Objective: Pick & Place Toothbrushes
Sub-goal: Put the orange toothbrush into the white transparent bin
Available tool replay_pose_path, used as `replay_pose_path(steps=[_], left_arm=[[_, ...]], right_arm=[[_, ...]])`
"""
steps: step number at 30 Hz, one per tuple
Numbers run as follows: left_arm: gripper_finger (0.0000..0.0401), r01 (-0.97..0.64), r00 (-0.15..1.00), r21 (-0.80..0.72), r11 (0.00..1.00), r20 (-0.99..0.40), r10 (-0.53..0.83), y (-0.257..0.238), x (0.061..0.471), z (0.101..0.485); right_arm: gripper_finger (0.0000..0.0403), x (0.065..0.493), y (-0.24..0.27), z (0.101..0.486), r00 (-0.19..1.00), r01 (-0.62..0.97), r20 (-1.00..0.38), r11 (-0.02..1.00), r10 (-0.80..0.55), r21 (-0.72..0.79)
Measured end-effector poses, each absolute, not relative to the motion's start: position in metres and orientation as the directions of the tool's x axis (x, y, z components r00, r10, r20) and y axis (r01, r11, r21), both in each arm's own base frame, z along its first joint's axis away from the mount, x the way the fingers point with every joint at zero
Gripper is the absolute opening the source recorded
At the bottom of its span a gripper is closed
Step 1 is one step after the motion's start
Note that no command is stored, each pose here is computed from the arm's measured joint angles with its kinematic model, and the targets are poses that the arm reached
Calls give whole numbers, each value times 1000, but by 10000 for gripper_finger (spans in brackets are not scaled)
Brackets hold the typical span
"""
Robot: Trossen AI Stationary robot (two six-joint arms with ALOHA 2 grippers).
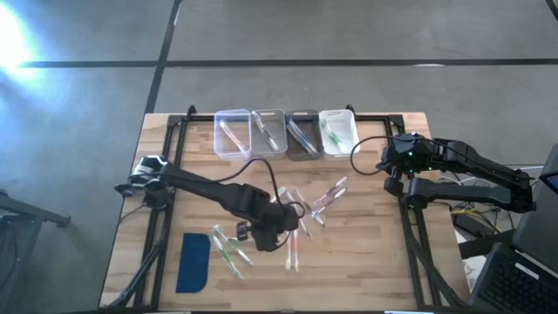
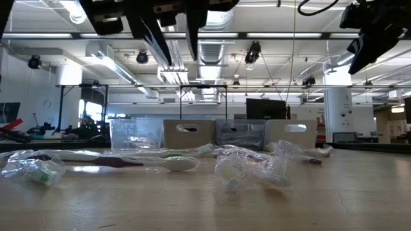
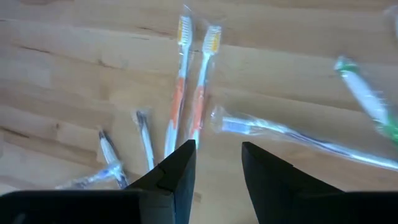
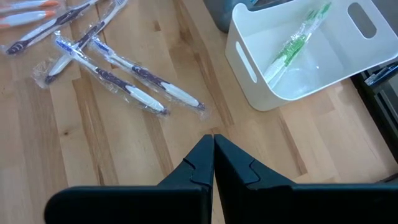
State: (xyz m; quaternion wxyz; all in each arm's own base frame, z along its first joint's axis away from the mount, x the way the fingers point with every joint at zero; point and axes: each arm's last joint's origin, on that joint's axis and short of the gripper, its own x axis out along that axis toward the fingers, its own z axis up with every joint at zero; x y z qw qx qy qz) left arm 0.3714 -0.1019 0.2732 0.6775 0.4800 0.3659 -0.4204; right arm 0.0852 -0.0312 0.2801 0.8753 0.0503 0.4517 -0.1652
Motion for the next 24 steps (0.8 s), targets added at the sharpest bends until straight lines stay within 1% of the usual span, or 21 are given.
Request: replay_pose_path(steps=[3, 11, 18, 24], left_arm=[[136, 911, 407, 374, 176, -885, -225, -103, 374, 263], [135, 858, 513, 478, 189, -821, -251, -104, 381, 236], [135, 854, 519, 482, 195, -817, -252, -104, 381, 220], [135, 852, 522, 483, 202, -815, -252, -107, 397, 209]], right_arm=[[8, 85, -31, 280, 537, 334, -808, 940, -244, -61], [8, 85, -31, 280, 537, 335, -808, 940, -244, -61], [8, 85, -31, 280, 537, 334, -808, 940, -244, -61], [8, 85, -31, 280, 537, 334, -808, 940, -243, -61]])
